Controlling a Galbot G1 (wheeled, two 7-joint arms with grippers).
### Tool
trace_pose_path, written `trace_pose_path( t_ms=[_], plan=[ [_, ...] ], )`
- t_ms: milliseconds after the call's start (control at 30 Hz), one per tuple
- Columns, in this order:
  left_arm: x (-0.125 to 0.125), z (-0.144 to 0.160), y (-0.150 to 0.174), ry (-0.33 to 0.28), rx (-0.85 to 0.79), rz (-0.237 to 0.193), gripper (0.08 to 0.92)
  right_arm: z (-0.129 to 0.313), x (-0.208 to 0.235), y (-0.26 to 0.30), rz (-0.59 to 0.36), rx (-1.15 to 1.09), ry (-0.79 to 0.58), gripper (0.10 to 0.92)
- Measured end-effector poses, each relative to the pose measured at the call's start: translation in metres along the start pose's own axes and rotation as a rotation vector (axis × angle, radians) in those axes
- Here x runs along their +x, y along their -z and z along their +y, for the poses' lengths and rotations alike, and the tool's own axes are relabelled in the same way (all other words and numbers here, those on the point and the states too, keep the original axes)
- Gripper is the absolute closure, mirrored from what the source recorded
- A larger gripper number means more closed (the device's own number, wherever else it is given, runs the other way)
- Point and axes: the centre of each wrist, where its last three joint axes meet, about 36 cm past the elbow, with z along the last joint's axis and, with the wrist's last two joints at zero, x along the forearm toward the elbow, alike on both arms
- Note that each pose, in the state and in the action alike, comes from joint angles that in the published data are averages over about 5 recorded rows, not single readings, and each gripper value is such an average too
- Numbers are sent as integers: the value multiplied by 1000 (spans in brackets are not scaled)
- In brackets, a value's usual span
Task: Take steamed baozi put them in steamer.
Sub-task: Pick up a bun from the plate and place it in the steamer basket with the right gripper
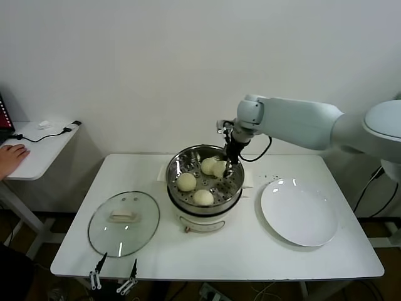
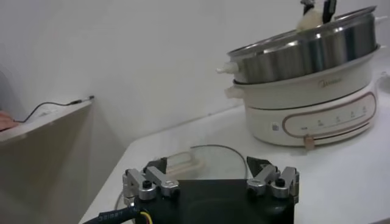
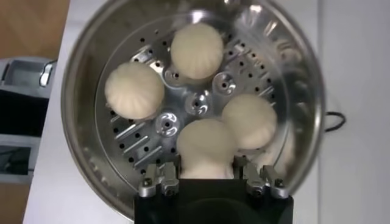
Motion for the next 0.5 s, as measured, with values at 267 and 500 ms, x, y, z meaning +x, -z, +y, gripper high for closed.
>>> trace_pose_path(
  t_ms=[267,500],
  plan=[
    [3,-1,-5,4,12,10,177,6,-27,1,44,-5,26,461],
    [3,-2,-6,4,16,11,177,8,-32,5,47,-16,29,310]
  ],
)
